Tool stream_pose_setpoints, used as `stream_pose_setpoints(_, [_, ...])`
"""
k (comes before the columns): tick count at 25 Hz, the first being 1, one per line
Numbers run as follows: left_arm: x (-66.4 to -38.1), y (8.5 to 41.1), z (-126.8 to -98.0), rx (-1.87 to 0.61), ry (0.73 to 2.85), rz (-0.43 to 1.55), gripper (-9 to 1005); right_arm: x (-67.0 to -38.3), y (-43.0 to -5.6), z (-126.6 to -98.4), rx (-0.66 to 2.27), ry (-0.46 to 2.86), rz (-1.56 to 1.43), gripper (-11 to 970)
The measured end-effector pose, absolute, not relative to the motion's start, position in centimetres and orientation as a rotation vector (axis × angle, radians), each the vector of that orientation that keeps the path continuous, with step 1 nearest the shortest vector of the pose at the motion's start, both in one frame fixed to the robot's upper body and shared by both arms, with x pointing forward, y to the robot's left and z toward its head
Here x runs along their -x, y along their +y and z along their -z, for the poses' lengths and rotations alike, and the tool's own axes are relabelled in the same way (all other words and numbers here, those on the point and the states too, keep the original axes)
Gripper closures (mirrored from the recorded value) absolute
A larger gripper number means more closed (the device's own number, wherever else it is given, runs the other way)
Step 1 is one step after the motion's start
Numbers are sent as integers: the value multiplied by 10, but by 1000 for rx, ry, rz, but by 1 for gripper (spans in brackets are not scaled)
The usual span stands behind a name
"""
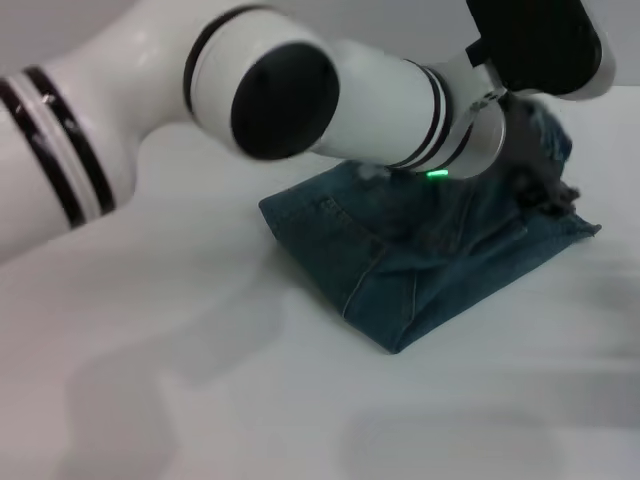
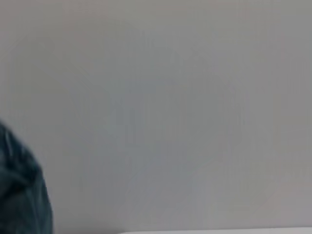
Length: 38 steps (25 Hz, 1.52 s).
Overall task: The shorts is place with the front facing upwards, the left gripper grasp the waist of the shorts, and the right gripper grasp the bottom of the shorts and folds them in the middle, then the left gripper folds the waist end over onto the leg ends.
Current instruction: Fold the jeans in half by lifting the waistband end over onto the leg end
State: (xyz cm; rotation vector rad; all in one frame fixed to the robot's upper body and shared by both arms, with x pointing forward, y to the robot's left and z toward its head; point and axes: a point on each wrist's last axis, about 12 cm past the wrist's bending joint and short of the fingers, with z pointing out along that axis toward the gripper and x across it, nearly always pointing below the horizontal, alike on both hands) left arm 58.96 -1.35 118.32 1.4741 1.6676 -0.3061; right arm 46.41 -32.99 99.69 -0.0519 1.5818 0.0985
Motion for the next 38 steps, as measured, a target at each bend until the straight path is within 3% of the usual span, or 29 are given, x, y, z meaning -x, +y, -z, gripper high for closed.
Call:
stream_pose_setpoints(14, [-589,-17,-1205,-1585,1809,331,188,-463,-327,-996,61,1582,-113,960])
stream_pose_setpoints(26, [-584,-38,-1227,-1585,1656,324,187,-461,-327,-995,65,1586,-116,959])
stream_pose_setpoints(38, [-596,-51,-1208,-1575,1652,284,187,-459,-323,-995,61,1586,-134,959])
